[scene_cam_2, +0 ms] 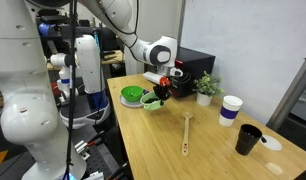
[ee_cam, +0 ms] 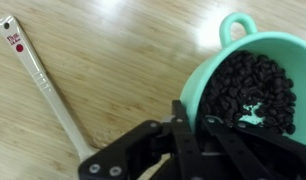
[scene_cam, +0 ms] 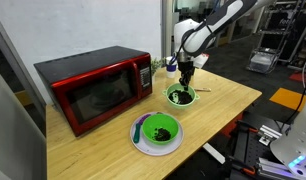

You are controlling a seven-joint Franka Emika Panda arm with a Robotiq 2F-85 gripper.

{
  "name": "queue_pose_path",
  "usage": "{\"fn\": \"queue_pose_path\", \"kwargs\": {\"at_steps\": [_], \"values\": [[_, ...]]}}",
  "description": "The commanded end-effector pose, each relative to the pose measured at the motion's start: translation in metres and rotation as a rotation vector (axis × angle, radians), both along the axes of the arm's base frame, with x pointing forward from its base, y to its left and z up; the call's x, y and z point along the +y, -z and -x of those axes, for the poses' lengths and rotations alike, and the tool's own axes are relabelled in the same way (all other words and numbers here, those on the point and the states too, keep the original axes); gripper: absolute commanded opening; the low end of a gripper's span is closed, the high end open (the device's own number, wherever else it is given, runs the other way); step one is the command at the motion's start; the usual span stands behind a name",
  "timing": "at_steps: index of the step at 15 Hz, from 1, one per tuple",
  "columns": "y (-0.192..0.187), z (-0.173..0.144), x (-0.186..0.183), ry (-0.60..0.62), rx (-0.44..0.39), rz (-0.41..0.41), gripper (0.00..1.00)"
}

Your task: Pour the contents in the light-green bowl into the dark-green bowl

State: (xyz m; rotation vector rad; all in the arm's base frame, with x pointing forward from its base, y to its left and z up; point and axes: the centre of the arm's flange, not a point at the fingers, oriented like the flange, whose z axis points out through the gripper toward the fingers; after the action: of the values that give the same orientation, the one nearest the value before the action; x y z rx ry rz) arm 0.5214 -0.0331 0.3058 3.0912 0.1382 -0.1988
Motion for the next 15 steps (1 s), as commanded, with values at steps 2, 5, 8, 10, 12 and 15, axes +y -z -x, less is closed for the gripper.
{"fn": "queue_pose_path", "kwargs": {"at_steps": [2, 5, 8, 10, 12, 15], "values": [[-0.025, 0.016, 0.011, 0.031, -0.022, 0.015, 0.03], [-0.037, 0.017, 0.017, 0.050, -0.043, 0.029, 0.03], [-0.045, 0.014, 0.022, 0.079, -0.063, 0.037, 0.03], [-0.048, 0.013, 0.025, 0.097, -0.075, 0.041, 0.03], [-0.051, 0.012, 0.028, 0.108, -0.082, 0.043, 0.03], [-0.054, 0.012, 0.031, 0.116, -0.086, 0.034, 0.03]]}}
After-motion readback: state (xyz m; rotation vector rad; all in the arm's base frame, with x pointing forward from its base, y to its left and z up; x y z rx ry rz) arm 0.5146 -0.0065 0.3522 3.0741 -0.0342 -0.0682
